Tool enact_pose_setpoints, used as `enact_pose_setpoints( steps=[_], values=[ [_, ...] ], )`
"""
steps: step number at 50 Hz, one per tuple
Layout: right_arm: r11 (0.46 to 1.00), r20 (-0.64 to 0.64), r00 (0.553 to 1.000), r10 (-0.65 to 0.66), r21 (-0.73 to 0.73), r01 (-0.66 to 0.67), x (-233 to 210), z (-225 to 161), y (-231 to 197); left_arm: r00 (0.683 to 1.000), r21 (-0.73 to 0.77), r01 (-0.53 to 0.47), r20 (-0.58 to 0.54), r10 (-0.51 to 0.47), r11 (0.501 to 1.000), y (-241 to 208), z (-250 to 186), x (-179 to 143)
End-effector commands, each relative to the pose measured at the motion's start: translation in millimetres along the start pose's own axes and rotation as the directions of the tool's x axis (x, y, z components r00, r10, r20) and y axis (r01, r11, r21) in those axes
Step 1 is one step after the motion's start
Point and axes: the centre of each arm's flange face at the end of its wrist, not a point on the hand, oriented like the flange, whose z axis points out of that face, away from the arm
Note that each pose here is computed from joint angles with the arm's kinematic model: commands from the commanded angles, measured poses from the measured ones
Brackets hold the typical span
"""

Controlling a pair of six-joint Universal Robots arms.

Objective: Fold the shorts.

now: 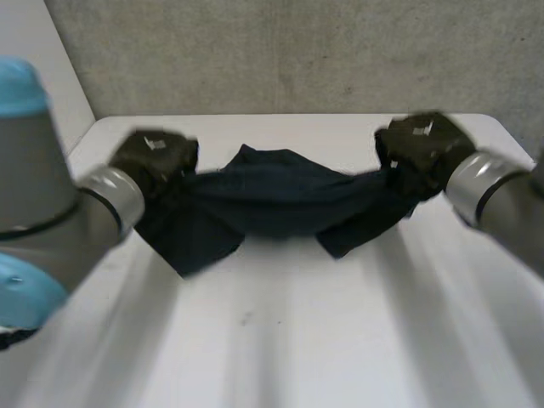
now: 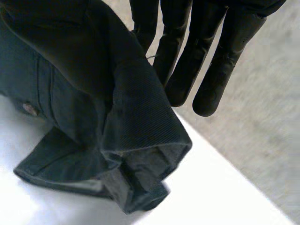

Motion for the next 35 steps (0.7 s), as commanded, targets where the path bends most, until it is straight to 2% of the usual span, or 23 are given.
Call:
enact_pose_setpoints(
  steps=[1,3,8,13,17,24,28,31,32,33,34,35],
  values=[
    [0.989,-0.017,0.989,-0.147,0.031,0.147,19,-43,-69,0.997,0.192,-0.059,0.055,0.049,0.98,-72,-60,-21],
    [0.987,-0.016,0.987,-0.16,0.023,0.16,22,-48,-75,0.997,0.222,-0.062,0.065,0.048,0.973,-84,-74,-25],
    [0.987,0.032,0.987,-0.157,-0.037,0.158,19,-52,-72,0.997,0.196,-0.061,0.052,0.052,0.979,-78,-73,-22],
    [0.974,0.127,0.985,-0.116,-0.179,0.137,5,-22,-33,0.998,0.014,-0.07,0.0,0.07,0.997,-28,-33,-8],
    [0.956,0.173,0.981,-0.084,-0.263,0.129,-3,-1,-4,0.996,-0.082,-0.09,-0.029,0.088,0.993,1,-1,-1],
    [0.931,0.208,0.976,-0.059,-0.342,0.129,-12,32,33,0.994,-0.088,-0.112,-0.022,0.111,0.99,21,51,5],
    [0.96,0.146,0.985,-0.094,-0.248,0.128,-4,54,26,0.981,-0.019,-0.188,0.039,0.189,0.982,14,84,1],
    [0.986,0.008,0.989,-0.149,-0.079,0.15,14,73,-1,0.946,0.109,-0.294,0.175,0.273,0.95,-18,104,-9],
    [0.985,-0.094,0.981,-0.169,0.025,0.172,27,80,-21,0.914,0.253,-0.355,0.297,0.278,0.9,-56,107,-17],
    [0.96,-0.227,0.958,-0.177,0.177,0.219,41,84,-54,0.902,0.313,-0.373,0.341,0.263,0.873,-72,107,-19],
    [0.952,-0.251,0.952,-0.175,0.203,0.229,44,84,-60,0.89,0.37,-0.392,0.384,0.246,0.842,-88,104,-21],
    [0.911,-0.336,0.93,-0.151,0.317,0.262,52,80,-87,0.863,0.48,-0.431,0.467,0.194,0.764,-122,93,-24]
  ],
)
